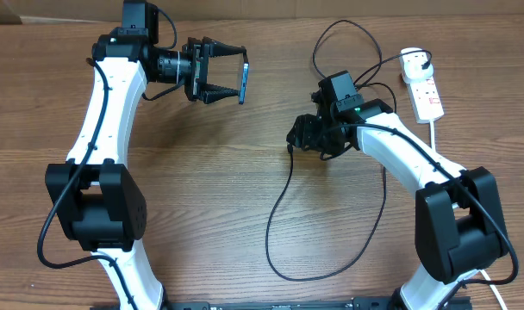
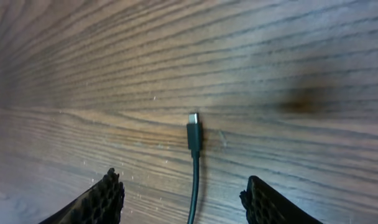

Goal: Plug charger to phone and switch on socket

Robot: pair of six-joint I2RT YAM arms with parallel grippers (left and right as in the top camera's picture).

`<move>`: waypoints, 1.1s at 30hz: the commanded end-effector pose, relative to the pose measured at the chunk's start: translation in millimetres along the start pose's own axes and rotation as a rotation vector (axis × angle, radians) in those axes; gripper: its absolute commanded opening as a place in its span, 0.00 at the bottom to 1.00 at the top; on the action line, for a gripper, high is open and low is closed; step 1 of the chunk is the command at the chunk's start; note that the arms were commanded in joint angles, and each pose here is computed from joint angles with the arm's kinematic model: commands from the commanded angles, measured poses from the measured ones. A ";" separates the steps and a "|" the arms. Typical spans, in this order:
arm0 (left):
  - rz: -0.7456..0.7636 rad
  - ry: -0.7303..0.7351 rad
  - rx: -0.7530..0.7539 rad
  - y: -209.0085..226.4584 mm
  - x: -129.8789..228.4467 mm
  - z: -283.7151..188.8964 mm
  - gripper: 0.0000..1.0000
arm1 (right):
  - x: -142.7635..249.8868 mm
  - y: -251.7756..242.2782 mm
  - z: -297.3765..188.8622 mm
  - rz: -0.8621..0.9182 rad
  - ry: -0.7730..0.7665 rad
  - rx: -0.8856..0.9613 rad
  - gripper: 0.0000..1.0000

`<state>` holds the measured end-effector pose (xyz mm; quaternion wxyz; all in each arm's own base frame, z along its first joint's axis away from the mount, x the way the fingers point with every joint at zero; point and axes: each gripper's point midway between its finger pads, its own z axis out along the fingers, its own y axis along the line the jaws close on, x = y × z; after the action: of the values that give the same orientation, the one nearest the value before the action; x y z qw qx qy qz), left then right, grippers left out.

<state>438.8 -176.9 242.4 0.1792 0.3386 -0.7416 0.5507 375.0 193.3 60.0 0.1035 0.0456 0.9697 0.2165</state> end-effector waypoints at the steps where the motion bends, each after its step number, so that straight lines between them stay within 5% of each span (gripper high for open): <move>1: 0.065 0.029 0.037 -13.7 21.6 -9.3 0.51 | -1.9 -4.7 3.5 0.008 -0.015 0.028 0.61; 33: 0.073 0.014 0.030 -12.7 19.1 -8.9 0.52 | 19.9 -26.2 60.8 0.052 0.120 0.038 0.56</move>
<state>439.1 -176.7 242.0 0.1781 0.3390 -0.7423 0.5499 375.9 195.1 10.5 0.0651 0.0570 0.9748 0.2056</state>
